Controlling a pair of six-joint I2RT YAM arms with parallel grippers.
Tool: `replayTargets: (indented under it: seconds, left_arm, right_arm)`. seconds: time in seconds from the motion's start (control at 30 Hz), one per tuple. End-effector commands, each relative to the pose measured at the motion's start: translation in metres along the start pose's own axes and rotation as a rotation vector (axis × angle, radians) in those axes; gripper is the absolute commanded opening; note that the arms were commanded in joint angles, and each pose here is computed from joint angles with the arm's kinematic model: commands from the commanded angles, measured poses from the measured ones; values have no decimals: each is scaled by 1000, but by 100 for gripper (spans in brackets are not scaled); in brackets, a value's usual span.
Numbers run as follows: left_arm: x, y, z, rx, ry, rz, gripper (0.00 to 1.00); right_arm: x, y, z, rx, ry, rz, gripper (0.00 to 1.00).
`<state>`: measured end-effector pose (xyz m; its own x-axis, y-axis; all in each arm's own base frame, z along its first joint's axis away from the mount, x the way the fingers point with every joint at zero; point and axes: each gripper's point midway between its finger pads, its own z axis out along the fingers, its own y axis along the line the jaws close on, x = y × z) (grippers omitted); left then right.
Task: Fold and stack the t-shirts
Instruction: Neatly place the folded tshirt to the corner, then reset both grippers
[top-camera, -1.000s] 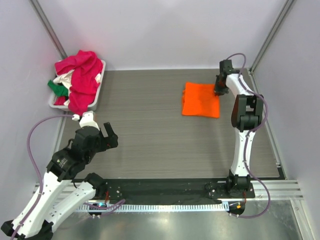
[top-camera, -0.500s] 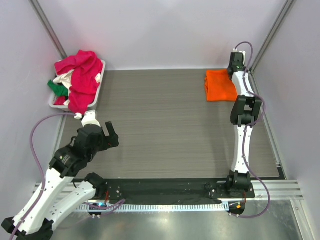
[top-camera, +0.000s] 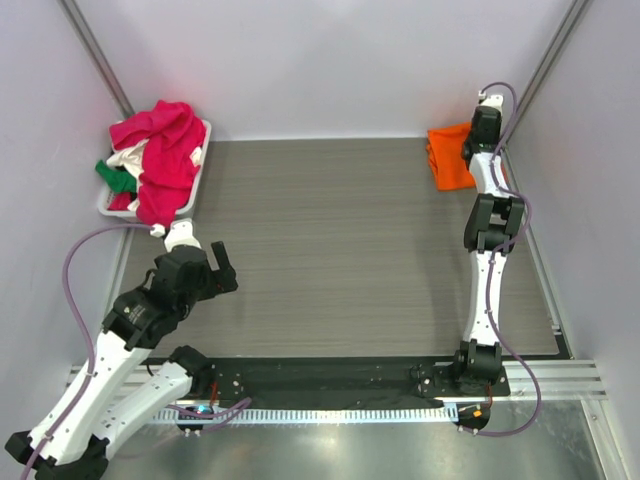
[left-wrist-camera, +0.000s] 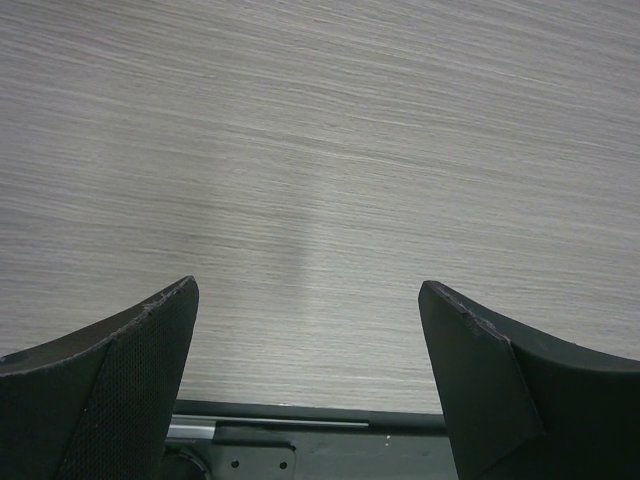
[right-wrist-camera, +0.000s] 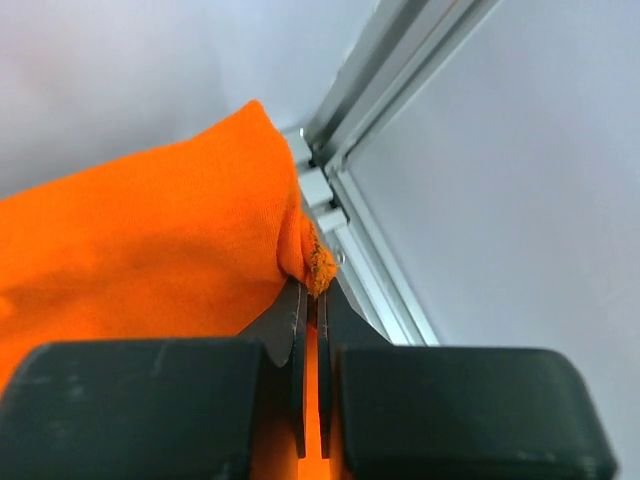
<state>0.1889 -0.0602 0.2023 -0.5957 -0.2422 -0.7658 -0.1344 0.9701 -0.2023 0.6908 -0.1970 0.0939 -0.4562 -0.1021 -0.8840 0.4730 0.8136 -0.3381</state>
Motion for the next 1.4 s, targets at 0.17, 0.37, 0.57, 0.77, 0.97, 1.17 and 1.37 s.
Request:
replayTargets:
  seconds: [0.17,0.37,0.57,0.77,0.97,1.17,1.37]
  left_arm:
    - [-12,-2,5,-15,-38,-24,92]
    - [-13,-1,4,-15,-42,-29,92]
    - [-14,-5,0,25,-54,-31,95]
    - [-17,-11,-7,75,-63,-36,98]
    - [-18,-14,-12,106,-70,-46,100]
    - [-17,-18,-11,132,-71,-36,100]
    - [-16,-24,-11,171,-70,-12,100]
  right_arm:
    - [-73,-34,4,142,-270,116,22]
    - [-78,-65,-18,281,-249,233,93]
    - [-122,-83,-84,240,-252,387,94]
    - [-155,-55,-183,55,-195,449,95]
    - [-149,19,-329,-254,-144,372,100]
    - [-69,59,-433,-588,63,459,100]
    - [3,43,-492,-762,203,484,100]
